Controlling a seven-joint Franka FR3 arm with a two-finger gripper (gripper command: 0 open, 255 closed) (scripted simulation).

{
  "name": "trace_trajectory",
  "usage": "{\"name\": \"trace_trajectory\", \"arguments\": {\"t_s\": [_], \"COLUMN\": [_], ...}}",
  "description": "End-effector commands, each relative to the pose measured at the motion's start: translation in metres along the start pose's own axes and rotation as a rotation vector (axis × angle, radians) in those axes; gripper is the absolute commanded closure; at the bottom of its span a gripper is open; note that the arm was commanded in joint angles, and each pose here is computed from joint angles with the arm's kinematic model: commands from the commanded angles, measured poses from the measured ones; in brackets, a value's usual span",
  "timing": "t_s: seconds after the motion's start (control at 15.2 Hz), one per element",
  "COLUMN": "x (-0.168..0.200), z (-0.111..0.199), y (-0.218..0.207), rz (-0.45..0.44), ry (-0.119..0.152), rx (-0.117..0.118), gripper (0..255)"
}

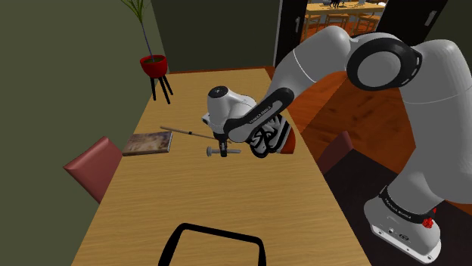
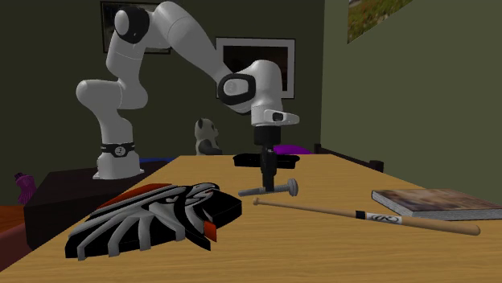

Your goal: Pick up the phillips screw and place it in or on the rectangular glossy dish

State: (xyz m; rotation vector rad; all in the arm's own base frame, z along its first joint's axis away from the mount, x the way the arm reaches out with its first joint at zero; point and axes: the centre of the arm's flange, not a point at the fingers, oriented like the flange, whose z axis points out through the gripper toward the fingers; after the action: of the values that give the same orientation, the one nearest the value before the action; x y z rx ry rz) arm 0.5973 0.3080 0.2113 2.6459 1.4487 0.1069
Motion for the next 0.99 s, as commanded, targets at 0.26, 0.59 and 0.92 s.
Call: {"name": "trace_trajectory", "arguments": {"t_s": [0.26,0.59,0.92], "x": [0.0,0.0,0.0], "z": [0.0,-0.005,-0.031], "y": [0.0,0.001,0.005], "rz": [0.0,0.0,0.0], "ry": [0.0,0.0,0.0], "rx": [0.0,0.0,0.0], "gripper": [255,255,255]}}
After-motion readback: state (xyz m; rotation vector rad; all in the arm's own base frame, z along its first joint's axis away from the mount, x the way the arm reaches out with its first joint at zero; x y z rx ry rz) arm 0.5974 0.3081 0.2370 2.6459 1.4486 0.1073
